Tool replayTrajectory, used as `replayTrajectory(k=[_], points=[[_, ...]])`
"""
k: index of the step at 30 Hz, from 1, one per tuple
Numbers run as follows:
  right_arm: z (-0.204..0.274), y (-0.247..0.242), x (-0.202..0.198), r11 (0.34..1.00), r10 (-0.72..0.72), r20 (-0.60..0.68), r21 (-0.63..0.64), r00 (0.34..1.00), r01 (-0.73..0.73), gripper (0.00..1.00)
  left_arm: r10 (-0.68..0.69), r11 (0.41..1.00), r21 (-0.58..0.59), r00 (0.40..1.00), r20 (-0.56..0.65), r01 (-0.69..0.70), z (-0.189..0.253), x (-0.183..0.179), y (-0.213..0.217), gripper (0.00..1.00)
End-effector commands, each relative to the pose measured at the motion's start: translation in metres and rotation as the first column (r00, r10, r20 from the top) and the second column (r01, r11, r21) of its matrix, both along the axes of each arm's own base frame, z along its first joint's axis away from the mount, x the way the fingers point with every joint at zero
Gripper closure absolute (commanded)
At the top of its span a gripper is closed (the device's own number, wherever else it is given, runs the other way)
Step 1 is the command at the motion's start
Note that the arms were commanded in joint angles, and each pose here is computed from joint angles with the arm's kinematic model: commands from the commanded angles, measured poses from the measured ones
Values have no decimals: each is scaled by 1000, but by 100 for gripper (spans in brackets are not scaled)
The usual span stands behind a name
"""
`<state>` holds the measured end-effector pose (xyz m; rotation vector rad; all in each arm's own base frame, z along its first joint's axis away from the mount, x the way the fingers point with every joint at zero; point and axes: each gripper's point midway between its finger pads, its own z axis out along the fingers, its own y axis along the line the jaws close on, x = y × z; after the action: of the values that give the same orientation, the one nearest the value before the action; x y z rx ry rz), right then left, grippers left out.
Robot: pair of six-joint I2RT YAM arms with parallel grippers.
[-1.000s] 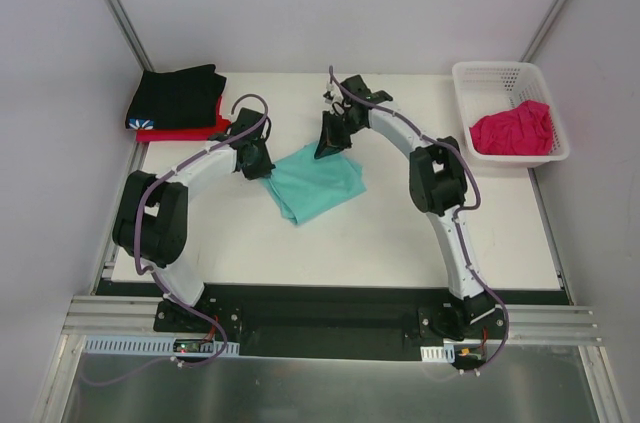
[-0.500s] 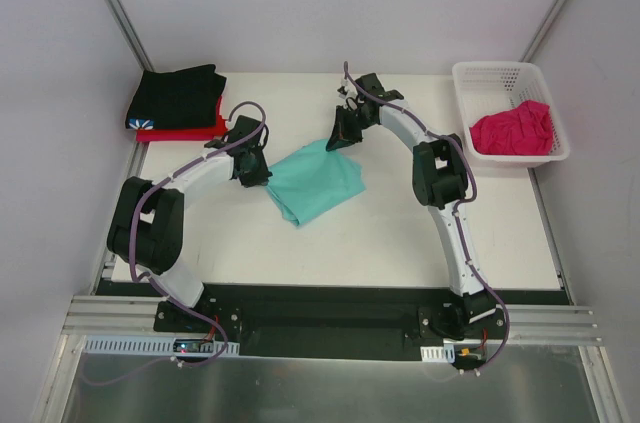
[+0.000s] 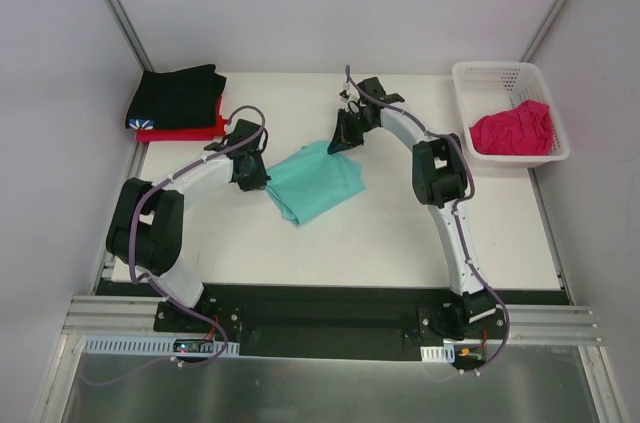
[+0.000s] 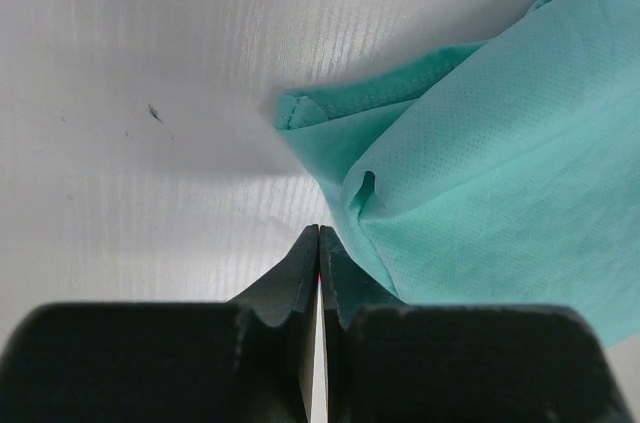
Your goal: Fold and stack the t-shirts
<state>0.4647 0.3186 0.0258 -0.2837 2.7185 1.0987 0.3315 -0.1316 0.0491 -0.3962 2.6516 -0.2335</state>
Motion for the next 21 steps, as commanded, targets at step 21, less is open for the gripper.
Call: replayTrajectory(k=[21], points=[[143, -40, -94, 994, 6, 152, -112, 988, 11, 63, 11, 998, -68, 996, 83, -5, 58, 17, 1, 100]])
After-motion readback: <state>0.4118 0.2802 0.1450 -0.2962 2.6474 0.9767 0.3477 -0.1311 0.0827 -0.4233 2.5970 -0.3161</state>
